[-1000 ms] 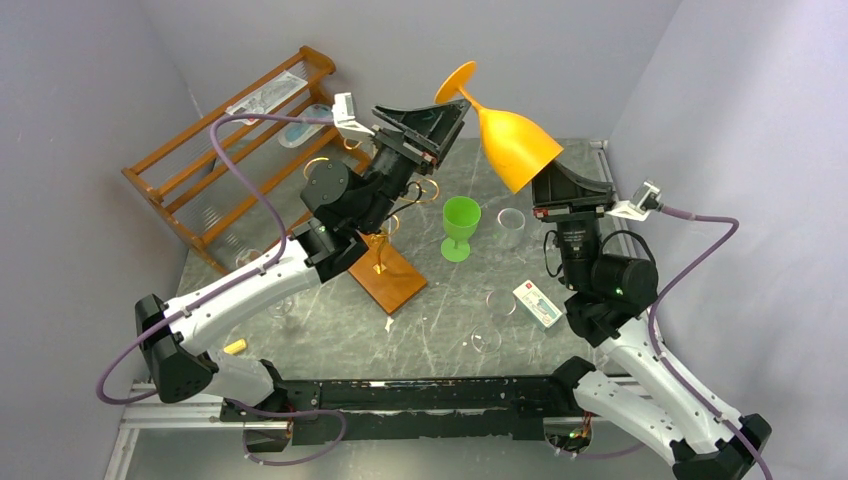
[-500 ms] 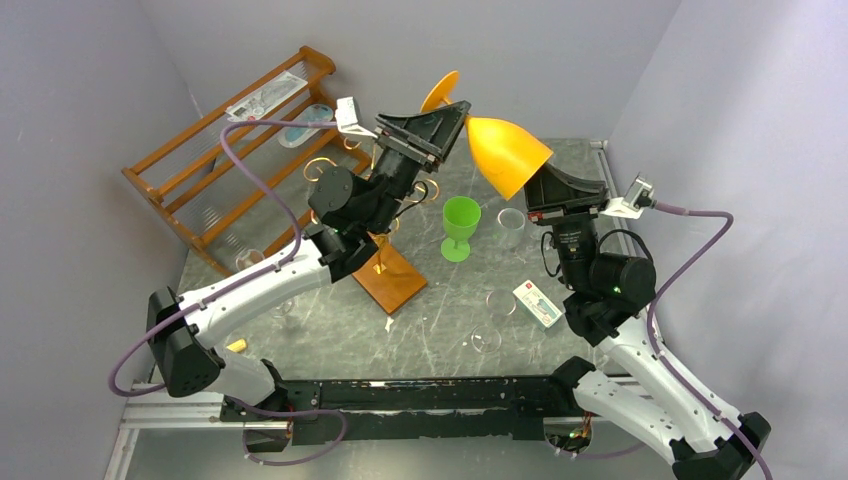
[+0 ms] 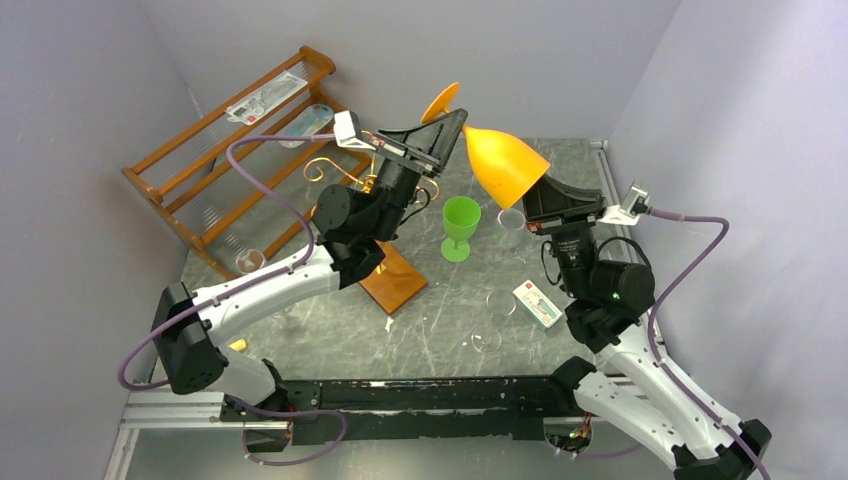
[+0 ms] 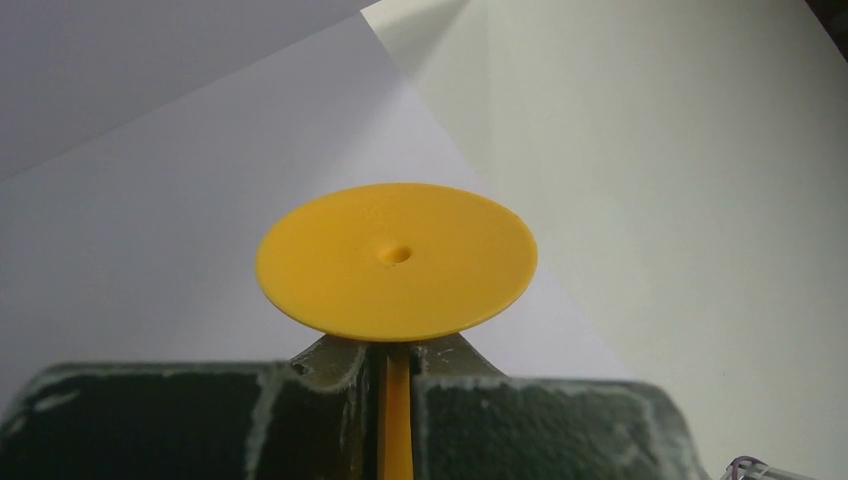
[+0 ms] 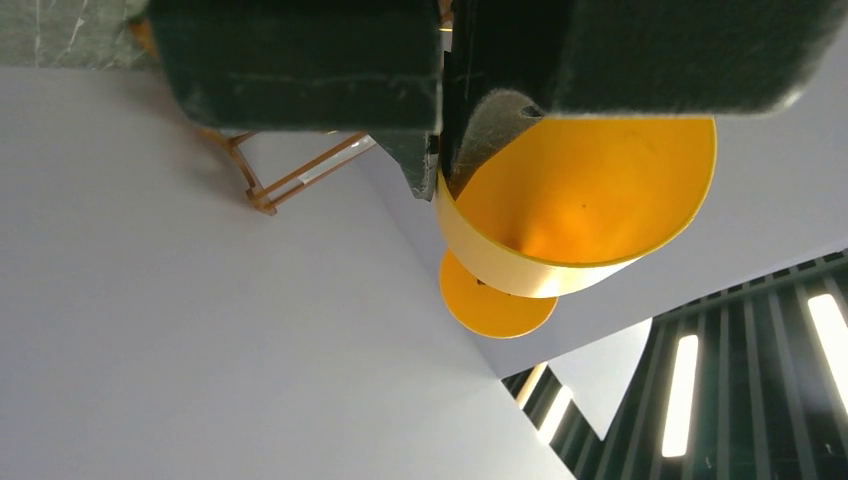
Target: Place the wine glass upside down on the wine glass rack
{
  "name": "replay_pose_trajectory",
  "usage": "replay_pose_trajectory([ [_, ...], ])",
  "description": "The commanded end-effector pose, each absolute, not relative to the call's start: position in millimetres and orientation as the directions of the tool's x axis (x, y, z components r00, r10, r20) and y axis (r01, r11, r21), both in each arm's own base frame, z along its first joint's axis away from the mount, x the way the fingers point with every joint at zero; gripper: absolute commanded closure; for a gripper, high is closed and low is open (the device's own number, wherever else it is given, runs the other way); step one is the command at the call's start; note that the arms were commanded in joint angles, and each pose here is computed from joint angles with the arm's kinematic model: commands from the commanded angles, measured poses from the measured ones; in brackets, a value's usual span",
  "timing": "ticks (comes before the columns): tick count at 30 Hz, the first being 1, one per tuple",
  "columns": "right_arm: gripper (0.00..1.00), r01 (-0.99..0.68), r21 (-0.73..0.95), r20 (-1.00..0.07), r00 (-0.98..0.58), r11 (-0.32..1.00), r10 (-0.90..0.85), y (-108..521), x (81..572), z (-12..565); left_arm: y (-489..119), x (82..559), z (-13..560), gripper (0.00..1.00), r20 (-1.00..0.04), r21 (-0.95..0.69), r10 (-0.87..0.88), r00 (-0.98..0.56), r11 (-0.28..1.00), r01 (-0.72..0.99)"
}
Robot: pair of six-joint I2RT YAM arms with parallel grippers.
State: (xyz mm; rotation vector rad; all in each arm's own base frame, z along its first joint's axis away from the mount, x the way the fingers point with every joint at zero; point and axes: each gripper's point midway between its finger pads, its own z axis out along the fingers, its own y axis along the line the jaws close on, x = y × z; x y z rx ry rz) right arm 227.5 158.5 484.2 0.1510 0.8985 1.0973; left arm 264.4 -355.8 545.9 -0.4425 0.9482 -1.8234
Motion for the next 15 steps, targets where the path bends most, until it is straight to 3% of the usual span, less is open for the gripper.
replay_pose_trajectory([
  [1, 1.00, -0.689, 0.534, -0.575, 0.128, 0.489, 0.808, 158.6, 225.1, 470.5, -338.4, 260.4, 563.0, 0.95, -0.080, -0.719, -0.921, -0.382, -0.212, 0.662],
  [3, 0.98, -0.679, 0.541, -0.584, 0.122, 0.497, 0.802, 157.4, 224.7, 467.8, -338.1, 259.4, 562.6, 0.95, -0.103, -0.711, -0.925, -0.366, -0.188, 0.677],
  [10, 0.47, -0.623, 0.512, -0.701, 0.096, 0.592, 0.707, 151.4, 216.2, 448.4, -327.9, 245.0, 557.1, 0.95, -0.278, -0.653, -0.926, -0.256, -0.013, 0.757],
  [15, 0.29, -0.599, 0.444, -0.797, 0.075, 0.666, 0.599, 138.4, 192.7, 424.7, -309.6, 232.4, 546.5, 0.95, -0.471, -0.594, -0.871, -0.139, 0.197, 0.780],
])
